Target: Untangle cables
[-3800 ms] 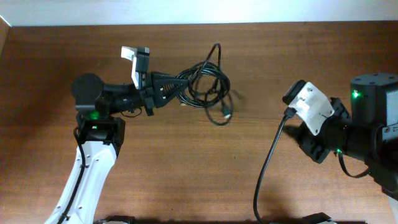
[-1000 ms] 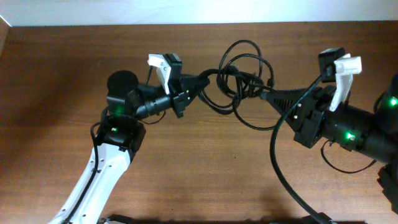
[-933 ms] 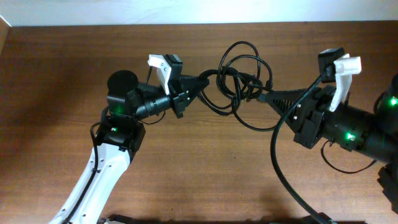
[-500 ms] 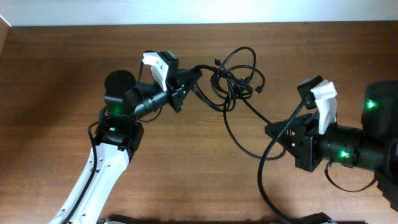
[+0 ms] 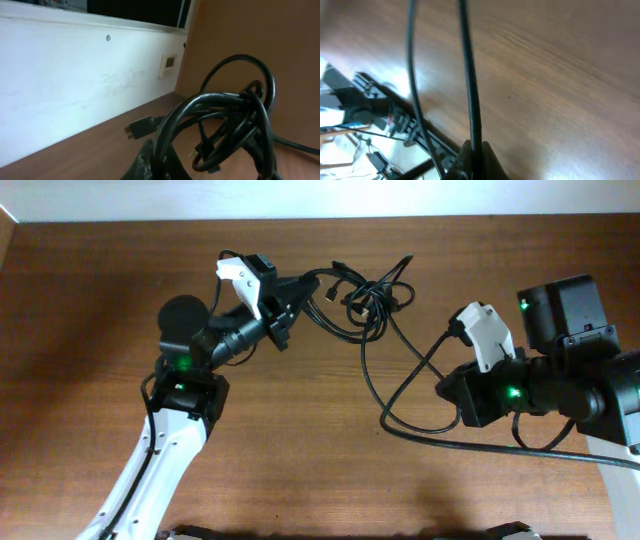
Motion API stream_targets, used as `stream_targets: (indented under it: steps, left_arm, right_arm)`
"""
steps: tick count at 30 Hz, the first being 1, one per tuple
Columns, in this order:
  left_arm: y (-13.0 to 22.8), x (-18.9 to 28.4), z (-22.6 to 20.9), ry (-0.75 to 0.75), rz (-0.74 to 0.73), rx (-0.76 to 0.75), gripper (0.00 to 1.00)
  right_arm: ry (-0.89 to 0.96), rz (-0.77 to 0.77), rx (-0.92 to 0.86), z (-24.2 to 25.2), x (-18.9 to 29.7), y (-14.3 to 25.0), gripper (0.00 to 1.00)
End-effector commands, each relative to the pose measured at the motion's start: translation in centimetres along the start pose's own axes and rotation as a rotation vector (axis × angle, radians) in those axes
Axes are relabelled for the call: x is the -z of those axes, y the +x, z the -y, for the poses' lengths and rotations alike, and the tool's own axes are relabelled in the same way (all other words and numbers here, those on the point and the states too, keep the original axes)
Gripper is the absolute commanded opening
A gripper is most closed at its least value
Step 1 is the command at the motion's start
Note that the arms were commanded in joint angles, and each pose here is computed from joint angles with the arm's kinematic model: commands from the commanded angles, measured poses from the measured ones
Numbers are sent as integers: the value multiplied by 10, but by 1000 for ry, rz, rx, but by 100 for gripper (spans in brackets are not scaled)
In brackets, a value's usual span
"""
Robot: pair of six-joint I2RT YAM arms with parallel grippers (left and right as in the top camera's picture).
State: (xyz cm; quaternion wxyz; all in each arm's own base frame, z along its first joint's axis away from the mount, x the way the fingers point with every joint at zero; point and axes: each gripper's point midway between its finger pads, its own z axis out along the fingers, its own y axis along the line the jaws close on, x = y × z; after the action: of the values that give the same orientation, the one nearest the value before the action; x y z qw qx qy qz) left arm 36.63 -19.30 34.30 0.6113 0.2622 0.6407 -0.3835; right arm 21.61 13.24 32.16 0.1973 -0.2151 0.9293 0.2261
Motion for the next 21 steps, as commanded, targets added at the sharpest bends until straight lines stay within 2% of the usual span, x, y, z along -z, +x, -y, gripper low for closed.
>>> stream_targets:
  steps: [1, 2, 3, 4, 5, 6, 14, 18, 21]
  left_arm:
    - [-1, 3, 11, 78, -7, 16, 0]
    - [0, 3, 13, 92, -10, 16, 0]
    - [0, 3, 15, 99, -12, 16, 0]
    - [0, 3, 14, 99, -12, 15, 0]
    - [0, 3, 14, 98, -11, 15, 0]
    - [0, 3, 14, 98, -11, 15, 0]
    - [-4, 1, 20, 114, 0, 55, 0]
    - [-42, -7, 45, 157, 150, 110, 0]
    - [-57, -15, 60, 148, 229, 106, 0]
  right_arm:
    - [-82, 80, 64, -17, 7, -15, 6]
    - [-80, 94, 70, -16, 8, -18, 29]
    - [-80, 111, 74, -16, 8, -22, 56]
    - [-79, 126, 76, -17, 9, -26, 76]
    - [-76, 159, 78, -17, 11, -34, 86]
    - [-74, 173, 86, -16, 11, -37, 91]
    - [-71, 247, 131, -19, 18, -52, 92]
    - [-94, 256, 138, -23, 18, -54, 92]
    - [-135, 268, 150, -31, 20, -56, 92]
